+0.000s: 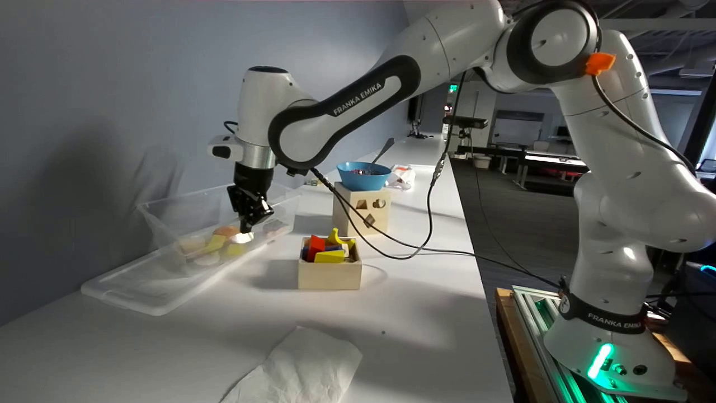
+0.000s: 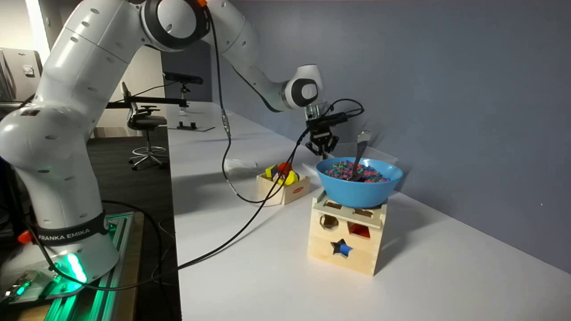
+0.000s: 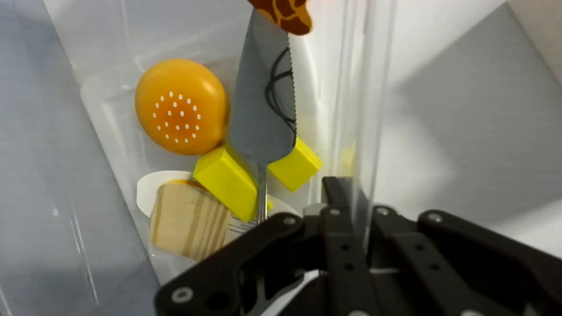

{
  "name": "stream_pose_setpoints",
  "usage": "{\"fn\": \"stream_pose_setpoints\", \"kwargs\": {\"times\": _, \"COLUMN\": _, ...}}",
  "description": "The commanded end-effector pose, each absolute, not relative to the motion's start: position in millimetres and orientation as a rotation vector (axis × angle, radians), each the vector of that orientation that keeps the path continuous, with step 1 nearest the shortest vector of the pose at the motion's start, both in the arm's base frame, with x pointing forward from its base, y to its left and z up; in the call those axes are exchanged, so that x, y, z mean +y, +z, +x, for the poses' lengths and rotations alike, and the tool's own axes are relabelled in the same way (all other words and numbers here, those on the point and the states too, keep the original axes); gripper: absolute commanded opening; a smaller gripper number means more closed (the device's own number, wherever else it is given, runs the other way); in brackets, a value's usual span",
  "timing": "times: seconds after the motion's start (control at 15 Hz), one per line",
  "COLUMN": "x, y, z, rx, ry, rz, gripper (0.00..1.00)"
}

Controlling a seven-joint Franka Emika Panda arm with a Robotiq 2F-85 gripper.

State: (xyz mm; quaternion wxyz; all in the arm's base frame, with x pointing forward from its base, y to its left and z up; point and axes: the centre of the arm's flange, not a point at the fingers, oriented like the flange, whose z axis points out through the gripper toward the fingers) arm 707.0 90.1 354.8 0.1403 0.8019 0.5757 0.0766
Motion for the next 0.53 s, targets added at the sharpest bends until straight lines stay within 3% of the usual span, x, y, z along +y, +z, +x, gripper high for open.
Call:
{"fn": "stream_pose_setpoints", "kwargs": {"times": 0.0, "x": 99.6, "y": 358.9, "z": 704.9, "rx": 1.721, "ry": 0.185, "rz": 2.309, "gripper": 0.31}}
{"fn": "stream_pose_setpoints", "kwargs": {"times": 0.2, "x": 102.5, "y": 383.8, "z": 673.5, "rx": 1.674, "ry": 0.331, "rz": 2.397, "gripper": 0.51}}
{"fn": "stream_pose_setpoints", "kwargs": {"times": 0.47, "x": 99.7, "y": 411.1, "z": 672.3, "rx": 1.508, "ry": 0.583, "rz": 2.491, "gripper": 0.77}}
